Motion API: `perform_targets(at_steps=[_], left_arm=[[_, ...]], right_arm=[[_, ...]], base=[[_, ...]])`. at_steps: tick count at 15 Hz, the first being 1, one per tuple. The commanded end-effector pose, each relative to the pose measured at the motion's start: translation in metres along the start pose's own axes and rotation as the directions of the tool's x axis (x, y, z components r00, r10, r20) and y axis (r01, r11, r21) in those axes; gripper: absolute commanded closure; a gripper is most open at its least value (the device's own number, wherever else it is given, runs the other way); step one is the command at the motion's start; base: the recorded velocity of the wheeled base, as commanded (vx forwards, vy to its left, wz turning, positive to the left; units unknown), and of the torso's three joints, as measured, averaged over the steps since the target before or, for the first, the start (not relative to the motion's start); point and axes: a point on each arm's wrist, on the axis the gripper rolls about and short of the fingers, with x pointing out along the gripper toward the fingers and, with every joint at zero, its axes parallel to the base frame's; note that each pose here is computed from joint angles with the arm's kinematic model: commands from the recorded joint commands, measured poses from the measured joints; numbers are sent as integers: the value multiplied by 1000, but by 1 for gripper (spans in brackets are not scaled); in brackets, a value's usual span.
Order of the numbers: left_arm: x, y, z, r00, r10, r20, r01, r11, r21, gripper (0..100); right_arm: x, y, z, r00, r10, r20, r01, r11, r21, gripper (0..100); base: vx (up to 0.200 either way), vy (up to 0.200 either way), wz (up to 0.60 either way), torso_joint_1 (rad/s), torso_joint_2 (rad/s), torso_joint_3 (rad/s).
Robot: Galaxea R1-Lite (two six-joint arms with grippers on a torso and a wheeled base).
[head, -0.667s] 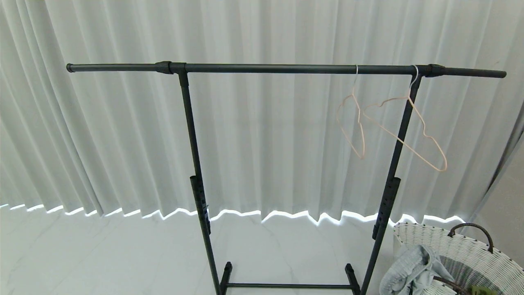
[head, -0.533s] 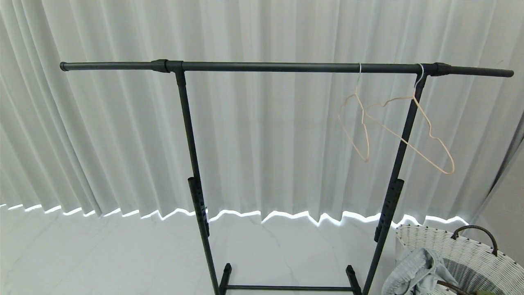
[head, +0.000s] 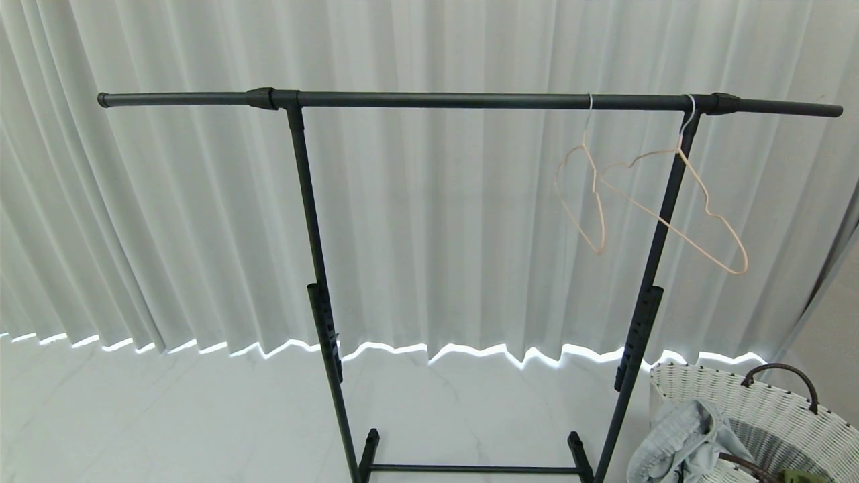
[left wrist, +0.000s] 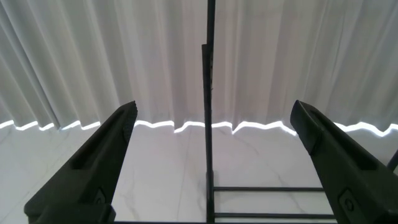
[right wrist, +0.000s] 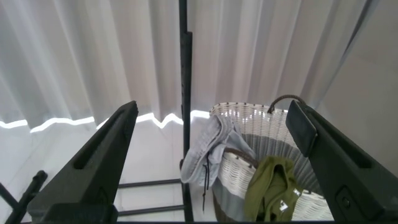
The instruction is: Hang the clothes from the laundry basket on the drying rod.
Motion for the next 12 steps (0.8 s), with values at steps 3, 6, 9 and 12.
perform_targets(at_steps=[3, 6, 9, 12], left_arm=[[0, 0, 0, 1000, 0, 0, 0, 1000, 0, 0], [0, 0, 0, 1000, 0, 0, 0, 1000, 0, 0], [0, 0, 0, 1000, 0, -1, 0, 1000, 0, 0], [0, 0, 0, 1000, 0, -1, 0, 1000, 0, 0]], right_arm=[[0, 0, 0, 1000, 0, 1, 0, 1000, 0, 0], [0, 0, 0, 1000, 0, 0, 0, 1000, 0, 0], [0, 0, 0, 1000, 0, 0, 0, 1000, 0, 0], [0, 0, 0, 1000, 0, 1, 0, 1000, 0, 0]], base=[[0, 0, 0, -163, 435, 276], [0, 0, 0, -159, 447, 294], [0, 0, 0, -136, 447, 318], [0, 0, 0, -43, 168, 108]])
